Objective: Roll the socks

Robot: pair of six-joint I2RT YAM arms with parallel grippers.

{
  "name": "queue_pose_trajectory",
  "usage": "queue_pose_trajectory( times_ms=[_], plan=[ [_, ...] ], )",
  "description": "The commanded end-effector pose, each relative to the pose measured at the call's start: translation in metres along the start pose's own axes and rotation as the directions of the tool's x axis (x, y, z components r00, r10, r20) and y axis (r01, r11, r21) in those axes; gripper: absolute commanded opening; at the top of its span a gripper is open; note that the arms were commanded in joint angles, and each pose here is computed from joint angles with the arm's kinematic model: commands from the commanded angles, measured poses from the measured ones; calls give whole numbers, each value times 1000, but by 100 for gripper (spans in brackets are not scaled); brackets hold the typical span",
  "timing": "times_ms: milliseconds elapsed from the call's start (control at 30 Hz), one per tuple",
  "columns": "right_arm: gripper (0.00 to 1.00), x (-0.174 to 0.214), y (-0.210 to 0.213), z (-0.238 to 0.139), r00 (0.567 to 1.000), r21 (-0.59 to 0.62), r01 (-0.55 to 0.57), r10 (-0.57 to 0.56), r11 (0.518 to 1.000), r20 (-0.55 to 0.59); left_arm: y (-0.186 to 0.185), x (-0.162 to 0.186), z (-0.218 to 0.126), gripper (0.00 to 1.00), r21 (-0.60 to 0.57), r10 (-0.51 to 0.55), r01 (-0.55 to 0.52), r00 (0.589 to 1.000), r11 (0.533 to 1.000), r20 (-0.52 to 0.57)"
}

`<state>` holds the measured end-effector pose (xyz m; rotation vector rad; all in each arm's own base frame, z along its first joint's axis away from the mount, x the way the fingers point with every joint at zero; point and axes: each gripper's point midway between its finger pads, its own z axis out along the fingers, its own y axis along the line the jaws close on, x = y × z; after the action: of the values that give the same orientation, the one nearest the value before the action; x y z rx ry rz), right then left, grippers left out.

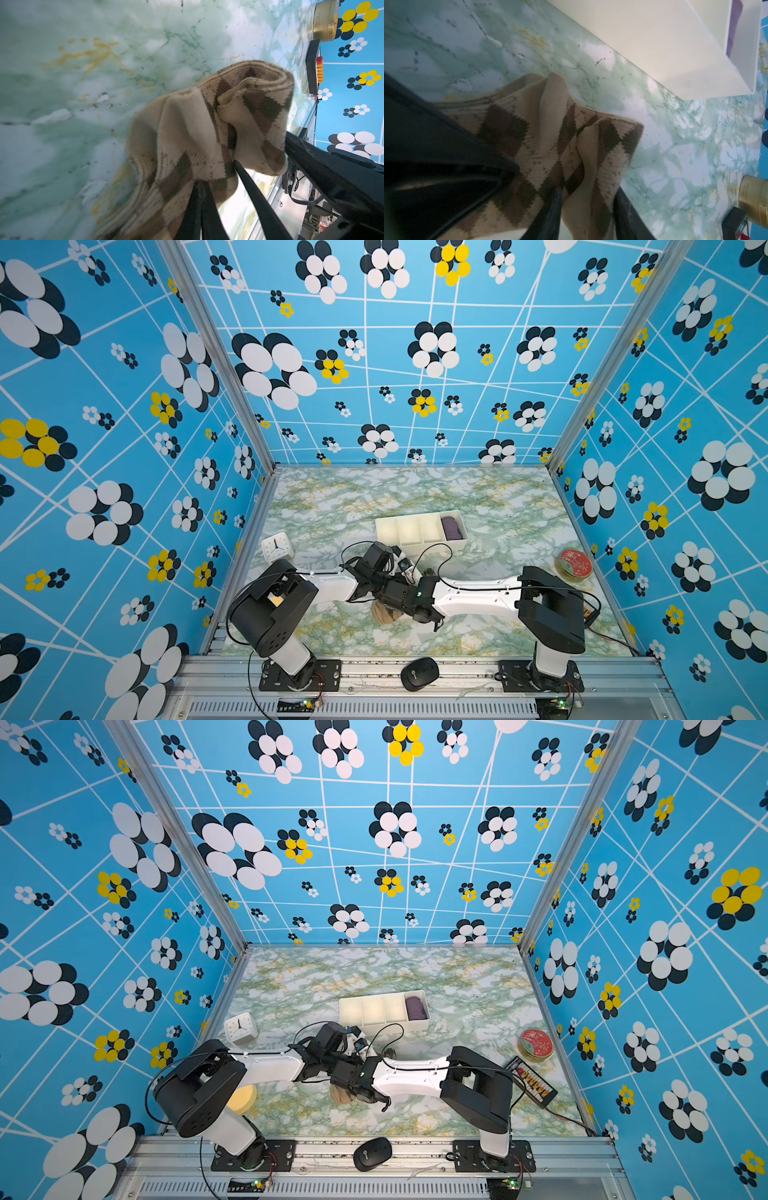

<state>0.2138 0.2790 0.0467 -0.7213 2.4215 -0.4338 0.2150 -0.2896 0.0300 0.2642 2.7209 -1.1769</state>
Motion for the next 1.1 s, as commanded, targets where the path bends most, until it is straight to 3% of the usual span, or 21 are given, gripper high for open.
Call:
queue_pose_trajectory(
  times_ms=[0,533,1067],
  plan=[
    [43,-3,14,-7,1000,-91,11,-9,996,20,-14,-15,1,6,25,44,-45,999,999,28],
    [43,5,21,-2,1000,-146,20,-18,989,10,-15,-22,-3,6,23,55,-56,998,998,33],
    [36,20,40,10,999,-264,19,-28,964,-31,-14,-26,-7,6,28,49,-50,998,998,40]
  ],
)
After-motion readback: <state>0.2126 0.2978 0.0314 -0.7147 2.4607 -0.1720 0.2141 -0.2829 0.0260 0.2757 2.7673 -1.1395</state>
